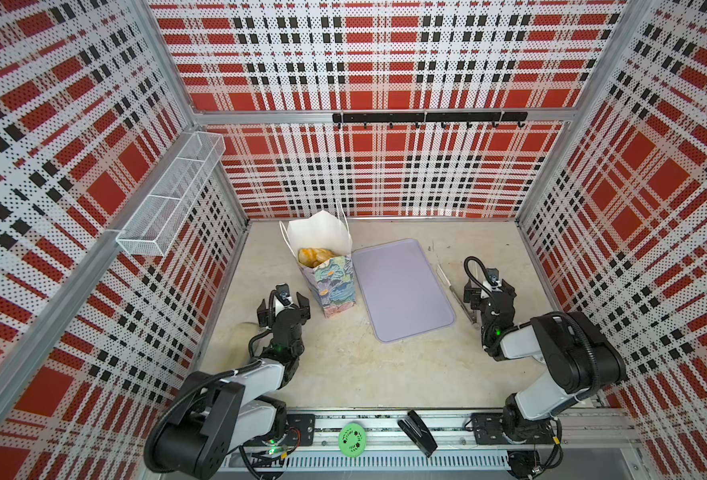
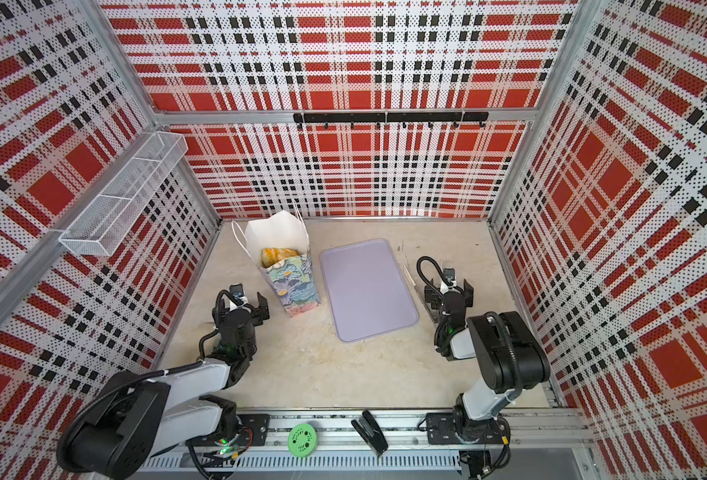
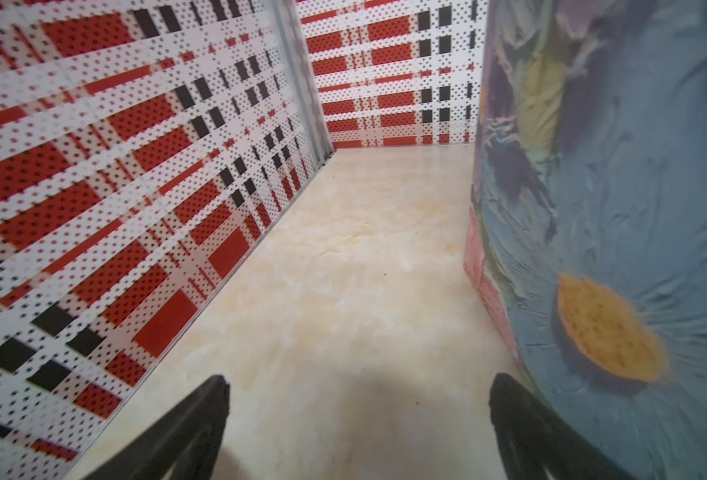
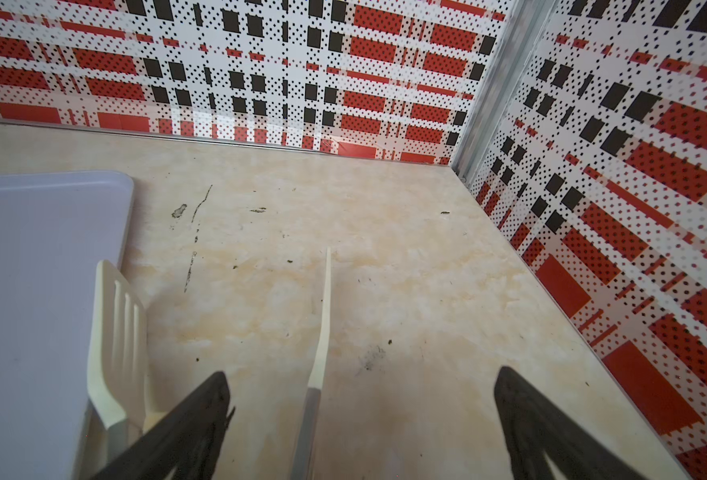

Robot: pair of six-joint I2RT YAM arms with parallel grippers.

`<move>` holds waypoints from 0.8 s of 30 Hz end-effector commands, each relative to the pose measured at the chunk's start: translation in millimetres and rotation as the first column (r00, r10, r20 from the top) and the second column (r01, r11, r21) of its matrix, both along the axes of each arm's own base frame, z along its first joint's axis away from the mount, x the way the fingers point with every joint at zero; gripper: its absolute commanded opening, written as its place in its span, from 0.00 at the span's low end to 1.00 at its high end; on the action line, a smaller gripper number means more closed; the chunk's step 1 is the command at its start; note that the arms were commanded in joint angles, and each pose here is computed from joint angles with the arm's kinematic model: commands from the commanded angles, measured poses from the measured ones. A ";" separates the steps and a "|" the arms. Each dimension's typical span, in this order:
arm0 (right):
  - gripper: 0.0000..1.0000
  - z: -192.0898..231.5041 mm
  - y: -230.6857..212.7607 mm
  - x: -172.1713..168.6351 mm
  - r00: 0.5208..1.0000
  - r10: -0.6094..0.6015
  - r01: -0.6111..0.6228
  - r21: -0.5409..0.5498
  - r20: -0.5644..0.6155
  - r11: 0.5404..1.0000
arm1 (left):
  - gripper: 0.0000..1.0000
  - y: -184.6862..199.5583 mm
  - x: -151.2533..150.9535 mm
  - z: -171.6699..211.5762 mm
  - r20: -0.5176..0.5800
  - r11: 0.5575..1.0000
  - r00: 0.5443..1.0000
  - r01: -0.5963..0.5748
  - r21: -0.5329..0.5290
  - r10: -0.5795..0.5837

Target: Place the fake bread into the paper bag

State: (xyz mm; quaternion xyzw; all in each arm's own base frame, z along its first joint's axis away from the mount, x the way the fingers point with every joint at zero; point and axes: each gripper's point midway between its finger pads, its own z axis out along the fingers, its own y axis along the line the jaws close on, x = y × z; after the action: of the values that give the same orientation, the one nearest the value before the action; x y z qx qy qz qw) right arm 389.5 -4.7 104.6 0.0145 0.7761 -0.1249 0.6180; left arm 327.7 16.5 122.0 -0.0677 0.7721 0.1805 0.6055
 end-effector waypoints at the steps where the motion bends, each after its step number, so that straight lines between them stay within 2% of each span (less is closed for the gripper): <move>1: 1.00 15.5 -2.3 2.8 0.998 -0.013 0.012 0.011 0.059 1.000 | 0.99 -13.4 21.5 38.0 0.178 0.995 0.980 0.098 -0.018 -0.093; 7: 1.00 15.4 -1.7 2.5 0.998 -0.009 0.008 0.011 0.059 1.000 | 1.00 -14.3 27.2 27.3 0.204 0.994 0.973 0.113 0.002 -0.111; 11: 1.00 15.6 -1.4 2.7 0.998 -0.007 0.007 0.011 0.060 1.000 | 0.99 -23.4 46.5 15.2 0.150 0.986 0.975 0.164 0.014 -0.164; 14: 1.00 16.1 -1.4 2.9 0.998 -0.007 0.006 0.010 0.061 1.000 | 0.99 -21.0 53.5 9.7 0.135 0.988 0.979 0.152 0.008 -0.152; 20: 1.00 15.6 -1.3 3.2 0.998 -0.007 0.006 0.010 0.059 1.000 | 0.99 -20.4 74.7 -0.3 0.033 0.978 0.979 0.201 -0.056 -0.199; 24: 1.00 15.3 -1.2 3.3 0.998 -0.007 0.006 0.011 0.056 1.000 | 0.99 -12.9 79.2 -3.0 0.023 0.971 0.977 0.212 -0.111 -0.211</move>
State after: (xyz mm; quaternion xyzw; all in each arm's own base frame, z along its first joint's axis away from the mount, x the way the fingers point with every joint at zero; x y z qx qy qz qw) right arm 389.6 -4.6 104.6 0.0143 0.7761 -0.1248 0.6180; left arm 406.1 8.5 124.5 -0.0247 0.7666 0.1051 0.6330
